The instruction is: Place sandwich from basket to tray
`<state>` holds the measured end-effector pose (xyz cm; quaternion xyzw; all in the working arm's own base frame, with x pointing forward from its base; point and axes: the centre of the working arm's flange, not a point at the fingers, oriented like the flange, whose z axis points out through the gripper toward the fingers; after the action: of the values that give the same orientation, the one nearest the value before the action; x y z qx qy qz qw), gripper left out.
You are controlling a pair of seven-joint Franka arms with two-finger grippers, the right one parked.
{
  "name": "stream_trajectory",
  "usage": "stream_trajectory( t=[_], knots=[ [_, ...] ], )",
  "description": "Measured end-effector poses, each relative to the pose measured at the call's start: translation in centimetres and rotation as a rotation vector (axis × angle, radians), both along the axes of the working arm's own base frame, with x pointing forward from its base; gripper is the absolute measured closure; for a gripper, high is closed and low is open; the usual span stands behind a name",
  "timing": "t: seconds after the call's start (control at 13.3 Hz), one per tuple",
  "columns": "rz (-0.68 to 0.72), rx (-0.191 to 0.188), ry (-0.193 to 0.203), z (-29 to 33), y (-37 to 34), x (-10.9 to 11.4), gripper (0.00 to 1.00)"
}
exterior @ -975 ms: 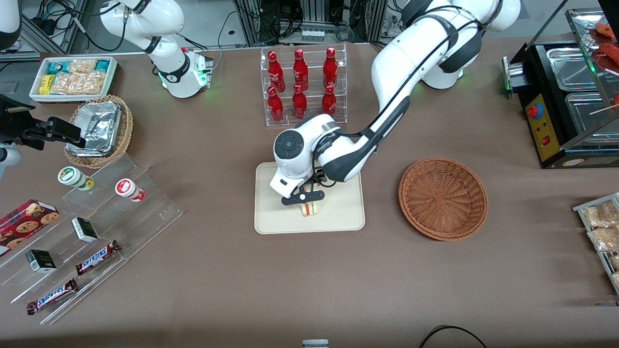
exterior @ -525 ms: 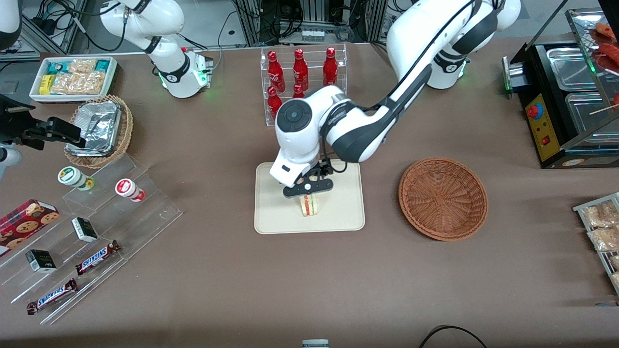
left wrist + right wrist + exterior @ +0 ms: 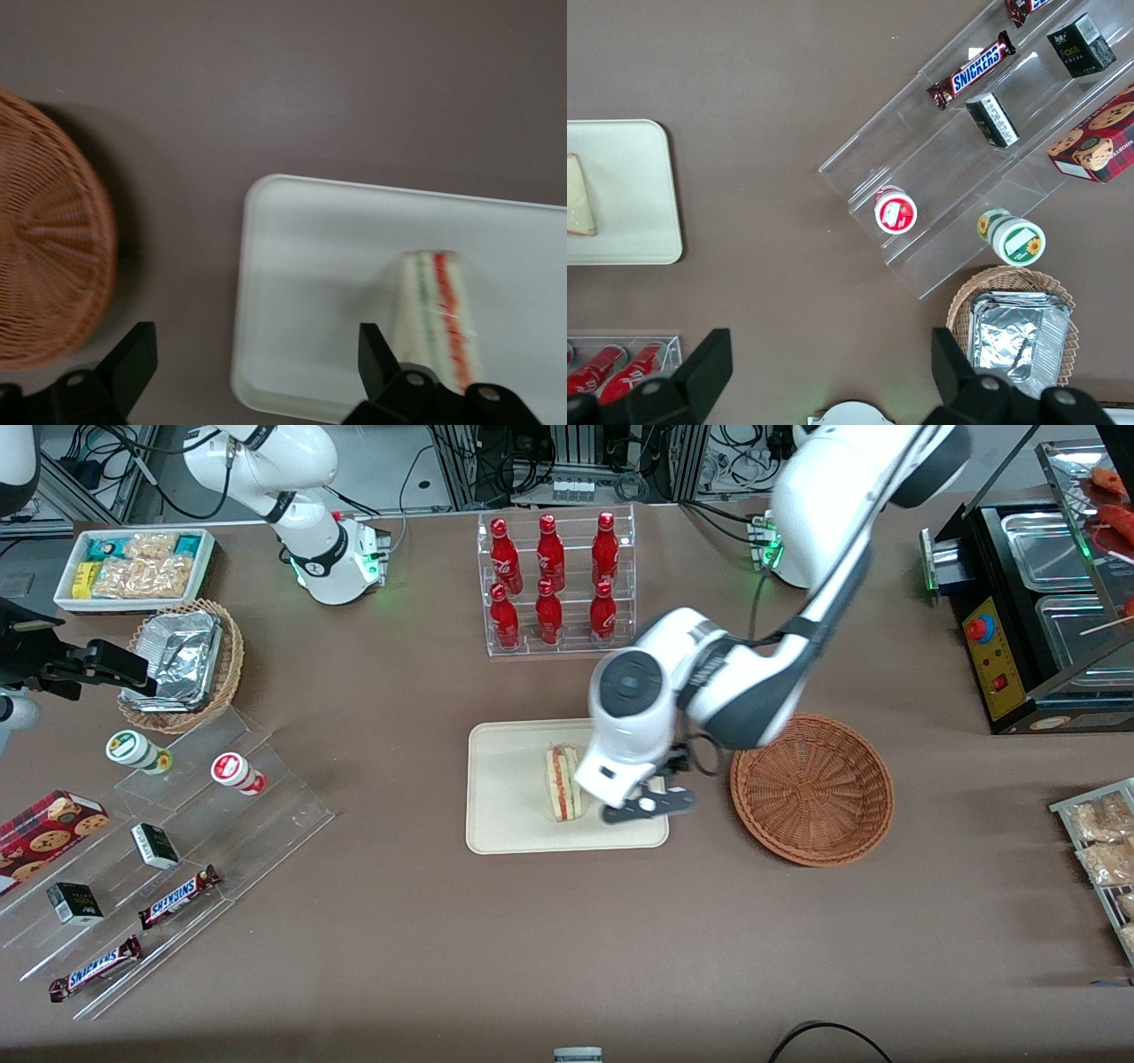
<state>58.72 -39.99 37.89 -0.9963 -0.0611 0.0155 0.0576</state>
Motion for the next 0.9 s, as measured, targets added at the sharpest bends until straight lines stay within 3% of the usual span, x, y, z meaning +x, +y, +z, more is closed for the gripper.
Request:
stream_trajectory(
  t=[0.38, 0.6, 0.9],
  knots=[
    [-0.082, 0.046, 0.048, 0.7, 8.5, 0.7, 0.0],
    [-0.172, -0.002, 0.097, 2.3, 14.3, 1.4, 0.0],
    [-0.28, -0.035, 0.148, 7.7, 23.2, 0.1, 0.0]
  ],
)
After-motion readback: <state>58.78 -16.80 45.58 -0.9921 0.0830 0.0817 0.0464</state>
